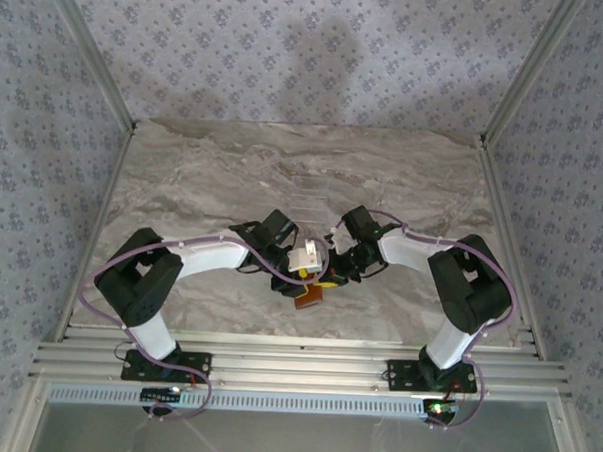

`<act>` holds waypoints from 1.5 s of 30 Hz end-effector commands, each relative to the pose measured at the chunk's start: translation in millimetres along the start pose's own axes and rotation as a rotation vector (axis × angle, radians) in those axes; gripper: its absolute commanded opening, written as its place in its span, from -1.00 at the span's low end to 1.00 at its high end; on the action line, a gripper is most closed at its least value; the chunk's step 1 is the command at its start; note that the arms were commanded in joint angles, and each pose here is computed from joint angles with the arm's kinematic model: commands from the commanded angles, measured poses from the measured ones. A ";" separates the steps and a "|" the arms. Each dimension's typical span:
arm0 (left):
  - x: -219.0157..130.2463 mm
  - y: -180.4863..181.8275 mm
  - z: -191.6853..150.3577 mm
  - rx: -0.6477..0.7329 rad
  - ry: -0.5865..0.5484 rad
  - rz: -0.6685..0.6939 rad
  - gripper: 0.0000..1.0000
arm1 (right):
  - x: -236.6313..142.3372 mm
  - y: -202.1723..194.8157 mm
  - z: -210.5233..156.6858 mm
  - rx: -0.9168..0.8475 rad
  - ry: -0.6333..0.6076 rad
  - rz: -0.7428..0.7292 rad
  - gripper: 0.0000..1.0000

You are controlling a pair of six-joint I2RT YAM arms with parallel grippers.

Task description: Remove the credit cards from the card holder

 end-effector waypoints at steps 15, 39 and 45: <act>11.1 -8.9 -21.1 -0.021 0.133 -0.014 -0.34 | -2.6 -4.5 -2.7 0.030 -0.008 -0.010 -0.95; -7.3 -3.3 -15.2 -0.057 0.067 0.069 -0.66 | -23.9 -31.9 2.7 0.104 -0.088 -0.038 -1.00; -15.9 4.7 -13.0 -0.103 0.045 0.133 -0.52 | -22.8 -30.7 5.0 0.116 -0.102 -0.030 -1.00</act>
Point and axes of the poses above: each hand's point on the last joint's axis, 136 mm out from that joint toward the fingers, its own x axis out along the fingers, its own y axis along the line the jaws close on, z = x × y, the point moved 3 cm from there along -x, back along the fingers, and after that the axes turned 5 degrees about x, right-handed, at the moved point
